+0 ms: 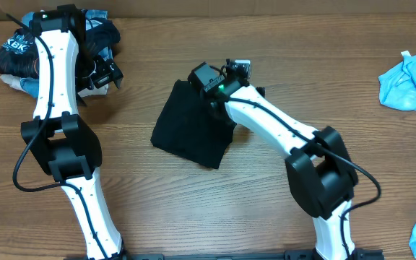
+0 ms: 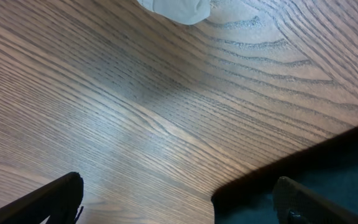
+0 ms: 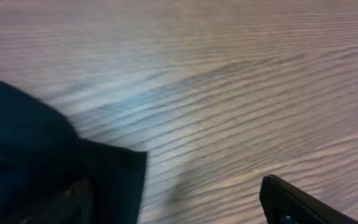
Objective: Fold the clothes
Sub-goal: 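Release the shirt and lift the right gripper up and away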
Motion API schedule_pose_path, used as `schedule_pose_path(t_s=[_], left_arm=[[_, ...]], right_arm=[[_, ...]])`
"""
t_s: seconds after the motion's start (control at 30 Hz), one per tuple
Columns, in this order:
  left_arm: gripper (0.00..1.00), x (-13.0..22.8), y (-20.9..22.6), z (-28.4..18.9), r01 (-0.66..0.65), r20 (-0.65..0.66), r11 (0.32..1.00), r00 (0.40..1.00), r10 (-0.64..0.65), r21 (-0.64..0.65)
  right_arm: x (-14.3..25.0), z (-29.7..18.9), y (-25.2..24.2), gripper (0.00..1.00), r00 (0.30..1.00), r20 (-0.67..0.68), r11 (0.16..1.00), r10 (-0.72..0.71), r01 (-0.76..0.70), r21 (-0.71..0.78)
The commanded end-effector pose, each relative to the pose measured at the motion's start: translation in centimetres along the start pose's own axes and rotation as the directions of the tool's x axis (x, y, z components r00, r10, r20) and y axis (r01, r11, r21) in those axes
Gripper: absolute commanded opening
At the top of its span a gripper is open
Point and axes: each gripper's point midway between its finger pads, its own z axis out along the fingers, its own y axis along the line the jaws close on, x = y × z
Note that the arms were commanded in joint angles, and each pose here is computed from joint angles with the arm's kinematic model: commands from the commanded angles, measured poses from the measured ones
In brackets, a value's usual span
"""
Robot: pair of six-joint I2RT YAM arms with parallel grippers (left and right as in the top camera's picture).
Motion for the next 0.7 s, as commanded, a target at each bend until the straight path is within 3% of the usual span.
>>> schedule_pose_path(t_s=[0.0, 0.1, 0.13, 0.23, 0.4, 0.67], left_arm=[[1.00, -0.1, 0.4, 0.0, 0.014, 0.004, 1.000, 1.000, -0.014, -0.012], [1.00, -0.1, 0.4, 0.0, 0.014, 0.004, 1.000, 1.000, -0.014, -0.013], [1.00, -0.1, 0.4, 0.0, 0.014, 0.004, 1.000, 1.000, -0.014, -0.013], [1.00, 0.0, 0.5, 0.0, 0.010, -0.001, 1.000, 1.000, -0.010, -0.016], [1.00, -0.1, 0.4, 0.0, 0.007, 0.003, 1.000, 1.000, -0.007, -0.013], [1.00, 0.0, 0.5, 0.0, 0.007, -0.001, 1.000, 1.000, -0.007, -0.015]], right_arm=[[-3.1, -5.4, 2.1, 0.88, 0.999, 0.012, 0.967, 0.043, -0.038, -0.251], [-2.9, -8.1, 7.1, 0.88, 0.985, 0.061, 0.833, -0.164, 0.172, -0.526], [-3.0, -8.4, 7.6, 0.88, 0.982, 0.074, 0.812, -0.174, 0.186, -0.553], [-3.6, -8.0, 7.1, 0.87, 0.997, 0.034, 0.848, -0.063, 0.071, -0.526], [-3.4, -9.8, 9.9, 0.82, 0.988, 0.073, 0.736, -0.136, 0.151, -0.660], [-0.5, -6.0, 10.8, 0.79, 0.990, -0.087, 0.789, -0.110, 0.034, -0.613]])
